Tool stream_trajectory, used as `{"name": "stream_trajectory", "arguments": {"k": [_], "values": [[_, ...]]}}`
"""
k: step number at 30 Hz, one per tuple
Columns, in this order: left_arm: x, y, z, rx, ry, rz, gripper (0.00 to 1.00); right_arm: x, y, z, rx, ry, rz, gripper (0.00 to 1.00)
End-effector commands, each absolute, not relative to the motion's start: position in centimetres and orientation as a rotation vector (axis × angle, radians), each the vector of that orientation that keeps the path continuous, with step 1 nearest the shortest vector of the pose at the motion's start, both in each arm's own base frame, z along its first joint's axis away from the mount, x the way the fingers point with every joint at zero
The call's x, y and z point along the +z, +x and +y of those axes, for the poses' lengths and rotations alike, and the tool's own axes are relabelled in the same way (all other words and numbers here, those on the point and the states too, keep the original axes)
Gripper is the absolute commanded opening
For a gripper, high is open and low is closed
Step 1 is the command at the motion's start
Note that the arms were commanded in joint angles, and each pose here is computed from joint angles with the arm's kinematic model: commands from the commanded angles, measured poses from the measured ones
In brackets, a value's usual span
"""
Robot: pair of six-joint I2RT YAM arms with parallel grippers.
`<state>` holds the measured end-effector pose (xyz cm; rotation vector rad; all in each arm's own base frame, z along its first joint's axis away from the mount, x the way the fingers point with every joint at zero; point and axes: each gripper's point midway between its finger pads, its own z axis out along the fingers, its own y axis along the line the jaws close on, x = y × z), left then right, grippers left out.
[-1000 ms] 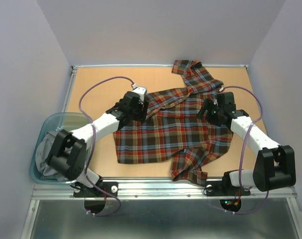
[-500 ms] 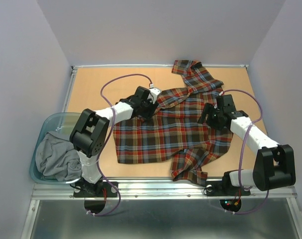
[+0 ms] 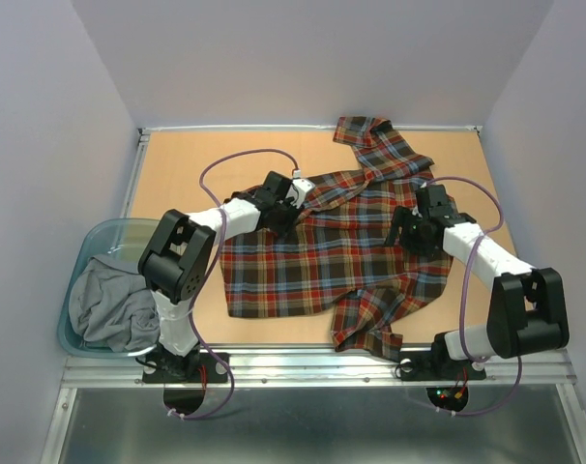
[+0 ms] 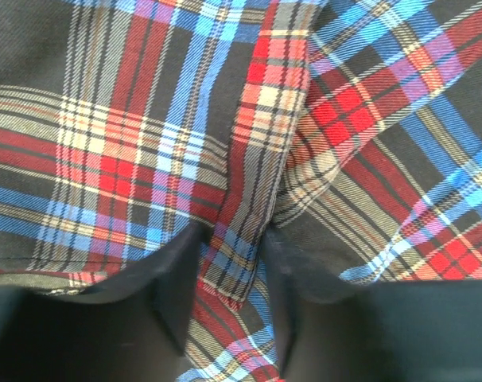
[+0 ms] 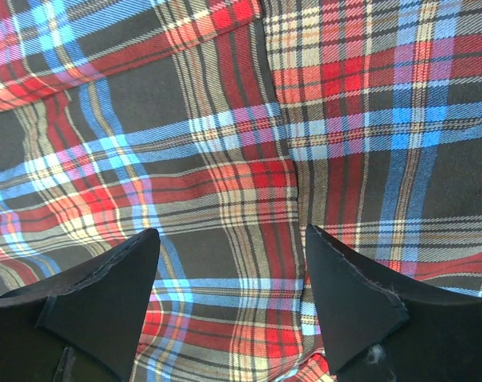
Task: Fold and stack the long sleeve shirts
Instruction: Flatten the shirt out
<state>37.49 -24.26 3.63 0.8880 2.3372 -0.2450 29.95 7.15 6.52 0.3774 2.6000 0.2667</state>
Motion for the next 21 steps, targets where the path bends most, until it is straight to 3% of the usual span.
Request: {"name": "stream_trajectory", "arguments": {"k": [1,9,21], "values": [[4.6,38.7,-24.2,-0.186,0.895,2.305,0.42,7.6,31.1,7.0,0.249,0.343,2.573,0.79],[6.0,39.8,-24.3,-0.138,0.881,2.262,0.01,7.7,31.0,6.9,0.245,0.342,2.566,0.79],[17.7,55.2,-15.4,0.380,0.309,1.997,0.00,7.7,29.6,7.2,0.283,0.339,2.567,0.79]]}}
